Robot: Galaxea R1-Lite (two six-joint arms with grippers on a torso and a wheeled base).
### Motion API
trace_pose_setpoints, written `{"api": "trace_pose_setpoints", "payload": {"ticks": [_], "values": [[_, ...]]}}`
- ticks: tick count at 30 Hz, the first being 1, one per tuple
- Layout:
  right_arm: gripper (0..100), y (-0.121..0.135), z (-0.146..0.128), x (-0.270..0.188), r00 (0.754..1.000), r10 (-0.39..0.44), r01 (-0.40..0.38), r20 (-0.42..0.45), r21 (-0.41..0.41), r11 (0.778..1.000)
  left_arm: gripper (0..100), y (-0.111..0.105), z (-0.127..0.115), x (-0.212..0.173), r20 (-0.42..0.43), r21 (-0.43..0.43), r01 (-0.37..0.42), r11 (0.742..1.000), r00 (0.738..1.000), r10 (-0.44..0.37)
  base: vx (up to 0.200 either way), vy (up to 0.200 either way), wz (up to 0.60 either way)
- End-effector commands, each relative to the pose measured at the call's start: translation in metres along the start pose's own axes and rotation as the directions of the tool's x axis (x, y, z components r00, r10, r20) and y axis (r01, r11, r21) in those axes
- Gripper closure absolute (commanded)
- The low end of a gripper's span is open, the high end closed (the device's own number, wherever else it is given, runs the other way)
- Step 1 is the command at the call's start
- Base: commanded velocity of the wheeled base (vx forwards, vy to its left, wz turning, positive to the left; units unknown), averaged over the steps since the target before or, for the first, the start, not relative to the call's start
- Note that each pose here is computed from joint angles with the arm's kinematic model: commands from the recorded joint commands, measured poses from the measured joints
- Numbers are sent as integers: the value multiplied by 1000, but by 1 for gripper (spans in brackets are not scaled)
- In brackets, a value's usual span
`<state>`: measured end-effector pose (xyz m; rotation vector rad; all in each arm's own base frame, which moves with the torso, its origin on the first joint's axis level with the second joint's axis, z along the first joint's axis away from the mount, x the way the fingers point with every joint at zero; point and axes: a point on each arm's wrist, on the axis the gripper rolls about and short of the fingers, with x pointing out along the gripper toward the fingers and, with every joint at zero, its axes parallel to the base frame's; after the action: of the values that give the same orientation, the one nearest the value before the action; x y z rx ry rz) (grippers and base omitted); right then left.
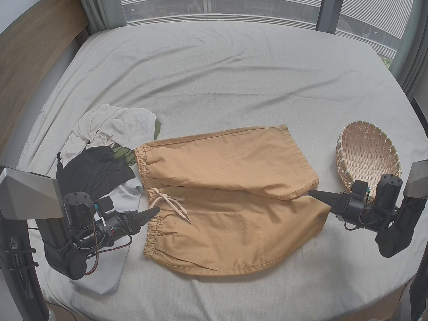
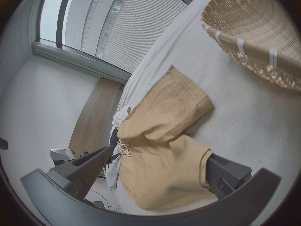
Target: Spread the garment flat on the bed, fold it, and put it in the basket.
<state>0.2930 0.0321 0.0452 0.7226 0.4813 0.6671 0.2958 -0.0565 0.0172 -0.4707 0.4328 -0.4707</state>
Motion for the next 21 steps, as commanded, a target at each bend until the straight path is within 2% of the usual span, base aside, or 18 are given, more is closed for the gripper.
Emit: {"api": "trace_pose_setpoints", "payload": {"ticks": [1, 6, 11, 16, 21], "values": [[0, -13, -15, 4, 998, -20, 23, -62, 51, 998, 0, 1, -2, 1, -5, -2, -1, 1000, 1000, 1, 0, 0, 0], [0, -10, -25, 5, 993, 18, -10, -120, 71, 997, 0, 1, -2, 1, -6, -3, -2, 1000, 1000, 2, 0, 0, 0], [0, -13, -24, 12, 993, 26, -16, -119, 77, 997, 0, 1, -2, 1, -6, -1, -2, 1000, 1000, 2, 0, 0, 0], [0, -31, -16, 24, 997, 4, 3, -78, 78, 997, 0, 1, -2, 1, -6, -3, -2, 1000, 1000, 2, 0, 0, 0], [0, -34, 0, 27, 999, -35, 34, 9, 59, 998, 0, 2, -4, 2, -11, -5, -5, 1000, 1000, 4, 0, 0, 0]]}}
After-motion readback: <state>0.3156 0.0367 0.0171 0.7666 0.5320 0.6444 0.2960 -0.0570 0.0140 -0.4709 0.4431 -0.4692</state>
